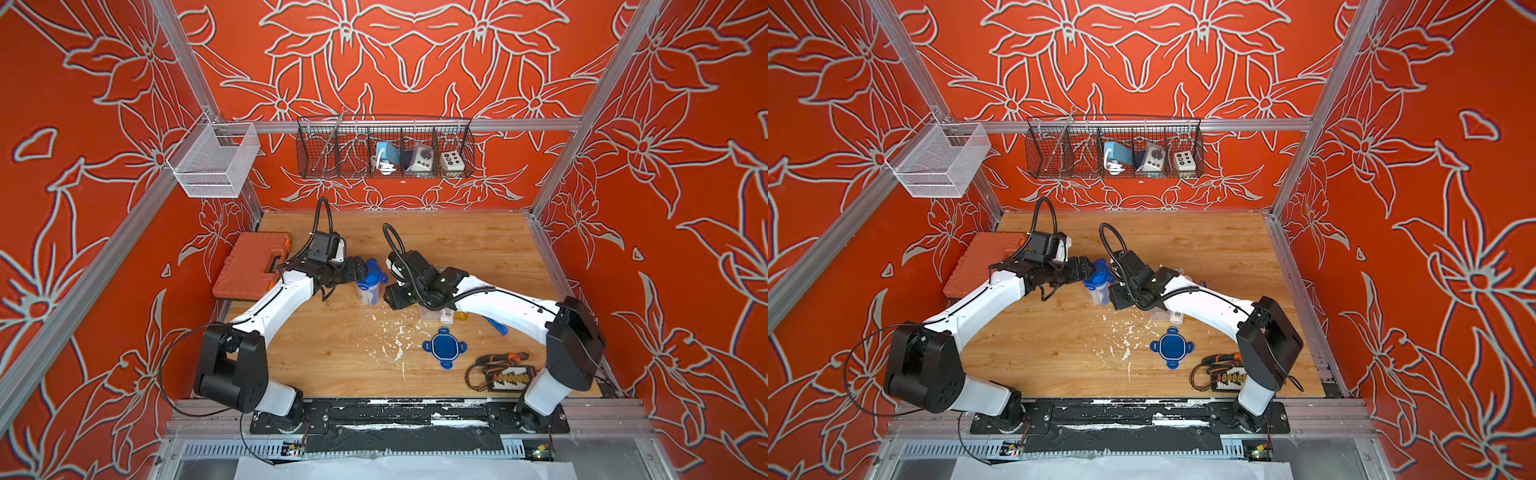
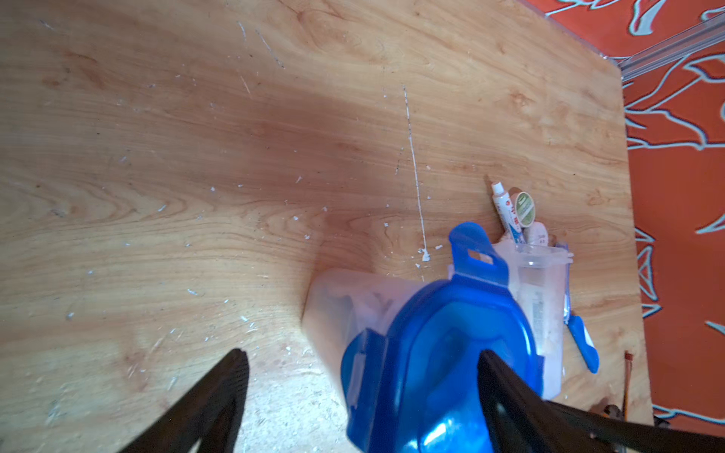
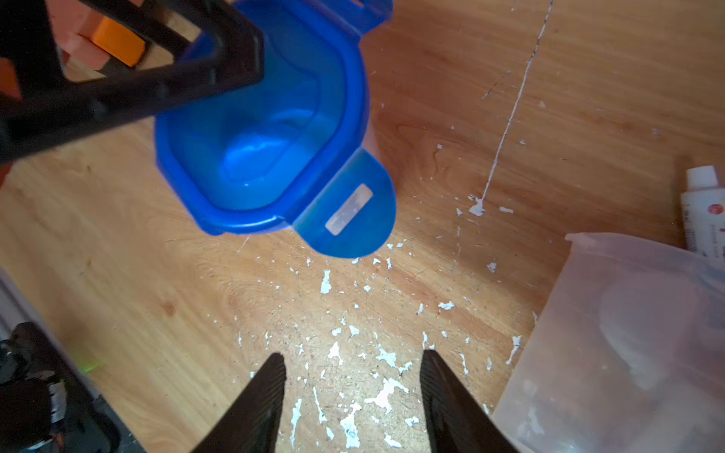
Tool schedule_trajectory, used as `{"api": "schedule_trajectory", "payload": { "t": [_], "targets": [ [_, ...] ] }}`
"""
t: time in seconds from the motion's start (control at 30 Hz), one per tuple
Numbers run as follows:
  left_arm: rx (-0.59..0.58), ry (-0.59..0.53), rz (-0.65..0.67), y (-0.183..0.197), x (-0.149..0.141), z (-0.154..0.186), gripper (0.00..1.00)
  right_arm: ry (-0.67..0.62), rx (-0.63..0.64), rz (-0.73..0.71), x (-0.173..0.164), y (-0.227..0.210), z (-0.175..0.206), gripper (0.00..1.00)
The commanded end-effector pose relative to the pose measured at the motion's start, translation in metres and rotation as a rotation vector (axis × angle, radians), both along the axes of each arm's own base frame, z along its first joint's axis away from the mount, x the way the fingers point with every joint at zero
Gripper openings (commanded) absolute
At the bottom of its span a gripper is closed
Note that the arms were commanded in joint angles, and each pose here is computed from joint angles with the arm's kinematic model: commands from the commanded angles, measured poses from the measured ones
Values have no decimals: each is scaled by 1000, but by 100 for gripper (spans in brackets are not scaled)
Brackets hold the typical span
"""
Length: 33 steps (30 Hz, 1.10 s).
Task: Take out toiletry kits
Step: Adjust the container at the center of the board.
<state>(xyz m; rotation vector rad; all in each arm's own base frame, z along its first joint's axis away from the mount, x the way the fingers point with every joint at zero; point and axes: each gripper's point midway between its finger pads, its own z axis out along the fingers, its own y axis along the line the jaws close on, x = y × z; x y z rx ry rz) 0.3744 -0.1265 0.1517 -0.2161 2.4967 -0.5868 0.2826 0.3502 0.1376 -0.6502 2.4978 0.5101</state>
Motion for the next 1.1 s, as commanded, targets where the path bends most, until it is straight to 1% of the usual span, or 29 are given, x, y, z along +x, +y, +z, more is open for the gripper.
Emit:
{"api": "schedule_trajectory", "payload": {
  "t": [0.0,0.13,0.43,0.63,0.8,0.93,1.07],
  "targets": [
    [45,39,-6,8,-9,-15,85,-47,-58,-36,16,-3,2,59],
    [42,49,-9,8,-12,-18,85,-54,-55,-38,23,4,4,59],
    [9,73,-26,4,-23,-24,83,-65,-49,-99,47,-5,12,58],
    [-54,103,-57,-4,-43,-30,82,-51,-48,-113,59,-7,14,58],
    [-132,121,-94,-15,-61,-28,81,-46,-34,-105,65,-6,19,58],
    [-169,117,-108,-20,-64,-24,81,-27,-31,-81,68,2,20,58],
    [-188,113,-114,-23,-60,-20,82,-11,-16,-65,72,11,23,58]
  ]
}}
